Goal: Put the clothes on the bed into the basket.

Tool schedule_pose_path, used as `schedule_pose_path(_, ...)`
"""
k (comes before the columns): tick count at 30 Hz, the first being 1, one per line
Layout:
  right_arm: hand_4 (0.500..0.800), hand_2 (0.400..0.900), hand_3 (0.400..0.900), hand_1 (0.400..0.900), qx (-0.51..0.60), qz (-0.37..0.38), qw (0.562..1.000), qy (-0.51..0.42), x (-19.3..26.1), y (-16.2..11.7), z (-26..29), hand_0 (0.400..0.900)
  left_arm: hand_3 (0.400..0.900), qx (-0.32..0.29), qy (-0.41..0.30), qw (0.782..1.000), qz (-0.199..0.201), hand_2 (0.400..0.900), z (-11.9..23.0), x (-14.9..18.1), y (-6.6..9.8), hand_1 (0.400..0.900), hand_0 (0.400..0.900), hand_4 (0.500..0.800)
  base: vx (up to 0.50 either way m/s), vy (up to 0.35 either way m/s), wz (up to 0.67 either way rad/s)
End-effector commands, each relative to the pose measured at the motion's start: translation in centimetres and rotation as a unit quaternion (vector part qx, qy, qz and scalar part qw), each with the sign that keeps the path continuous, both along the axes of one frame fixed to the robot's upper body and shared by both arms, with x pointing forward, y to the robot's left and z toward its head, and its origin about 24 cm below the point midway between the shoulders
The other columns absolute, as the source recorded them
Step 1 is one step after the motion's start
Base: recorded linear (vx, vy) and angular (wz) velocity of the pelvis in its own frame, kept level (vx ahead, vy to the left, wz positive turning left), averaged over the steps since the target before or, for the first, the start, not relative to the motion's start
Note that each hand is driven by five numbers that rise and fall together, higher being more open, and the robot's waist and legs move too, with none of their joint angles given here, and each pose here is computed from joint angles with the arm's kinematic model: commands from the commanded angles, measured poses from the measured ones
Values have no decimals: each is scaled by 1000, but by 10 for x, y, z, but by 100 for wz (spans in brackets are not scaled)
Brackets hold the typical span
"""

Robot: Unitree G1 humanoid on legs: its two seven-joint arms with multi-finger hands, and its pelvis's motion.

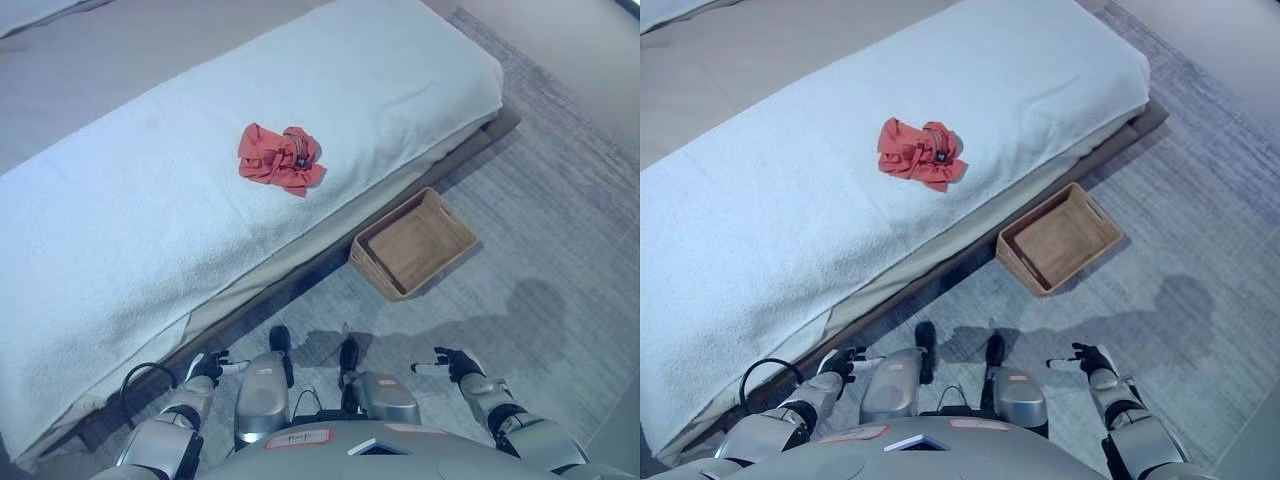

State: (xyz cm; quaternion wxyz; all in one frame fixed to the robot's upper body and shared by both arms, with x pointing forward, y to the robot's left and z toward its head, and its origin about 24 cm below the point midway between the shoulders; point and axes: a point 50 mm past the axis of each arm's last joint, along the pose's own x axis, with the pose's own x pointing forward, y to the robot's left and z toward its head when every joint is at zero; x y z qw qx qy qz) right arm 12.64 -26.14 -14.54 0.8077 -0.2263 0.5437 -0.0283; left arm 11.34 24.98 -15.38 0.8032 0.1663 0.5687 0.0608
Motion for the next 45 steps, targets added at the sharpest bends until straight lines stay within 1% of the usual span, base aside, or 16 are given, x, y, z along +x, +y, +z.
schedule_pose_path(1, 800, 900, 900, 900, -29, -14, 999, 2, -9, -20, 5, 900, 900, 18, 41, 999, 20, 900, -5, -32, 9, 900, 900, 800, 454, 271, -87)
schedule_pose_path(6, 800, 900, 900, 900, -19, -22, 1000, -1, -9, -20, 4, 900, 900, 24, 47, 998, 22, 900, -4, -36, 14, 900, 900, 800, 409, 361, -43)
schedule_pose_path(11, 800, 900, 900, 900, -19, -56, 998, -17, -6, -24, 7, 900, 900, 50, -5, 999, 8, 900, 8, -3, 28, 900, 900, 800, 200, 356, -6)
schedule_pose_path(14, 800, 900, 900, 900, -26, -61, 998, -9, -10, -27, 6, 900, 900, 60, -42, 997, 2, 900, 16, 18, 28, 900, 900, 800, 251, 106, 2)
schedule_pose_path(20, 800, 900, 900, 900, -26, -82, 996, -3, -21, -27, 3, 900, 900, 71, -135, 988, -28, 900, 36, 69, 20, 900, 900, 800, 271, -60, 21)
schedule_pose_path(23, 800, 900, 900, 900, -23, -94, 995, 16, -37, -25, -1, 900, 900, 75, -151, 985, -41, 900, 41, 82, 14, 900, 900, 800, 306, -107, 44)
schedule_pose_path(26, 800, 900, 900, 900, -29, -105, 994, 19, -45, -31, -1, 900, 900, 100, -177, 975, -88, 900, 52, 103, 7, 900, 900, 800, 311, -121, 30)
schedule_pose_path(29, 800, 900, 900, 900, -38, -111, 993, -3, -43, -34, 2, 900, 900, 178, -244, 943, -142, 900, 84, 147, 2, 900, 900, 800, 117, -72, 32)
schedule_pose_path(30, 800, 900, 900, 900, -38, -111, 993, -3, -43, -34, 2, 900, 900, 178, -244, 943, -142, 900, 84, 148, 2, 900, 900, 800, 85, -62, 16)
schedule_pose_path(31, 800, 900, 900, 900, -46, -118, 992, -20, -41, -31, 2, 900, 900, 279, -291, 896, -186, 900, 114, 178, 1, 900, 900, 800, 131, -61, 7)
schedule_pose_path(34, 800, 900, 900, 900, -55, -134, 989, -21, -51, -31, 0, 900, 900, 396, -308, 827, -255, 900, 139, 194, 9, 900, 900, 800, 151, -39, 1)
schedule_pose_path(35, 800, 900, 900, 900, -57, -137, 989, -16, -56, -31, 0, 900, 900, 415, -307, 813, -269, 900, 146, 199, 10, 900, 900, 800, 88, 16, -11)
schedule_pose_path(38, 800, 900, 900, 900, -67, -140, 988, -1, -65, -37, 0, 900, 900, 456, -308, 783, -289, 900, 165, 213, 16, 900, 900, 800, 55, 22, -27)
schedule_pose_path(39, 800, 900, 900, 900, -67, -140, 988, -1, -65, -37, 0, 900, 900, 456, -308, 783, -289, 900, 165, 213, 16, 900, 900, 800, 26, 12, -20)
schedule_pose_path(41, 800, 900, 900, 900, -71, -145, 987, 1, -68, -44, 2, 900, 900, 481, -305, 759, -316, 900, 186, 228, 18, 900, 900, 800, 13, 15, -28)
schedule_pose_path(45, 800, 900, 900, 900, -74, -155, 985, -15, -59, -55, 9, 900, 900, 478, -311, 754, -325, 900, 211, 245, 20, 900, 900, 800, -22, 10, -30)
